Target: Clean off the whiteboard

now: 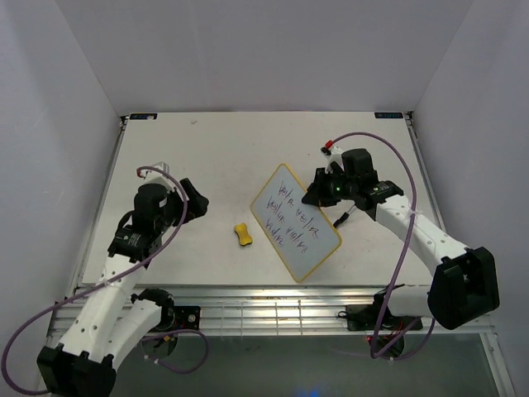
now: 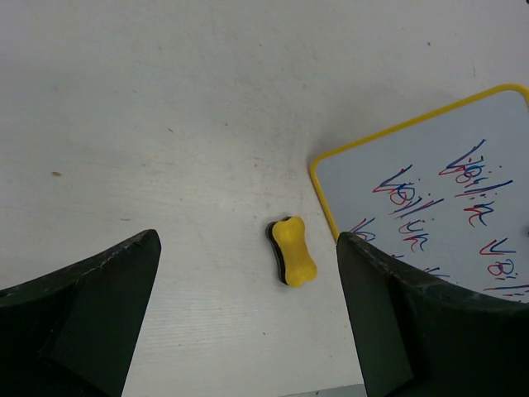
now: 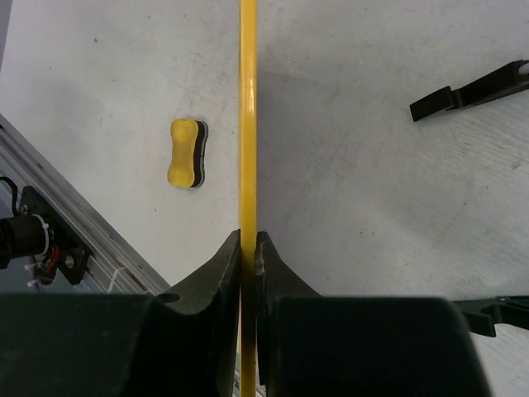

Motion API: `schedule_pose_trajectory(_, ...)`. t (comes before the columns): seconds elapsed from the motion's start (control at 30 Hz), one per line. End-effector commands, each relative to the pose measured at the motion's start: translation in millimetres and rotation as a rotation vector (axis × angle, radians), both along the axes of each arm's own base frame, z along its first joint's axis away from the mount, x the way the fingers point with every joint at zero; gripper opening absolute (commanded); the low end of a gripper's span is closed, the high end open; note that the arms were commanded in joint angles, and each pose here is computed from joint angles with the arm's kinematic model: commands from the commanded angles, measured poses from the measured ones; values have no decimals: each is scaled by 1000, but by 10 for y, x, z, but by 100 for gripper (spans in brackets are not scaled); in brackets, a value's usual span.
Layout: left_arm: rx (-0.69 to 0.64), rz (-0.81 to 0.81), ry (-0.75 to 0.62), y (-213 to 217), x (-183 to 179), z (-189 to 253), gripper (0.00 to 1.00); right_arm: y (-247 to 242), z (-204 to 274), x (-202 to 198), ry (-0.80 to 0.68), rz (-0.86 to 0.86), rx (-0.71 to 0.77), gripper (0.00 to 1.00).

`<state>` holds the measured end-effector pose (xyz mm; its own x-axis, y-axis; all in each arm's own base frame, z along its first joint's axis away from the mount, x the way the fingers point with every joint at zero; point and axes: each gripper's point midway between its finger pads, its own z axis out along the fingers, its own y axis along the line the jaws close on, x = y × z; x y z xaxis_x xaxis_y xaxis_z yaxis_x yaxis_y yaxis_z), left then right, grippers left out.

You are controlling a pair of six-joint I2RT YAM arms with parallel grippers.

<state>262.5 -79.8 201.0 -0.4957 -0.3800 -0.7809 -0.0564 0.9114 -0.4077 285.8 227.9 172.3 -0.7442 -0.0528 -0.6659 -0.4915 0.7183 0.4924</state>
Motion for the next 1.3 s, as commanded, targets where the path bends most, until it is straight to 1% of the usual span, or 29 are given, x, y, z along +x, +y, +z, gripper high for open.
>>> schedule_pose_trajectory(0.0, -137, -112, 111, -364, -11, -254, 98, -83, 292, 168, -153, -83, 12, 8)
schedule_pose_trajectory(0.03, -153, -109, 160, -415, -44, -428, 98, -104, 261, 157, -150, -86, -10, 8)
schedule_pose_trajectory(0.07, -190, -103, 166, -506, -14, -462, 98, -118, 219, 116, -144, -74, -34, 8)
schedule_pose_trajectory(0.1, -157, -102, 216, -627, -32, -655, 98, -136, 187, 108, -142, -74, -45, 8)
schedule_pose_trajectory(0.17, -105, -76, 248, -736, -20, -828, 98, -149, 166, 84, -146, -62, -53, 8)
schedule_pose_trajectory(0.2, -90, -91, 272, -874, -76, -900, 98, -167, 163, 73, -155, -55, -65, 8)
schedule_pose_trajectory(0.23, -51, -67, 305, -885, -58, -1036, 98, -180, 150, 65, -156, -53, -72, 8)
schedule_pose_trajectory(0.3, -35, -68, 306, -979, -46, -1061, 98, -209, 150, 48, -168, -50, -86, 8)
schedule_pose_trajectory(0.43, 16, -42, 278, -992, 69, -1056, 98, -183, 69, -55, -150, -7, -75, 8)
schedule_pose_trajectory(0.63, 89, -6, 300, -1054, 123, -1153, 98, -187, -41, -95, -137, -6, -73, 8)
schedule_pose_trajectory(0.7, 114, -3, 324, -1103, 116, -1228, 92, -197, -84, -97, -125, -8, -83, 8)
schedule_pose_trajectory(0.73, 112, -5, 318, -1166, 155, -1182, 91, -192, -85, -98, -125, -6, -81, 8)
schedule_pose_trajectory(0.9, 153, 81, 341, -1251, 187, -1203, 92, -201, -104, -86, -133, 0, -90, 8)
schedule_pose_trajectory(1.0, 192, 130, 371, -1247, 214, -1286, 92, -240, -119, -84, -137, -9, -116, 8)
schedule_pose_trajectory(1.03, 223, 148, 402, -1230, 203, -1396, 92, -254, -118, -74, -140, -13, -125, 8)
schedule_pose_trajectory(1.1, 260, 179, 436, -1204, 173, -1417, 91, -293, -93, -57, -160, -25, -142, 8)
schedule_pose_trajectory(1.13, 256, 208, 445, -1204, 159, -1444, 91, -312, -92, -58, -163, -30, -149, 8)
schedule_pose_trajectory(1.23, 260, 216, 469, -1251, 93, -1532, 90, -325, -68, -43, -175, -35, -155, 8)
schedule_pose_trajectory(1.27, 257, 213, 473, -1273, 80, -1545, 88, -320, -72, -45, -173, -32, -154, 8)
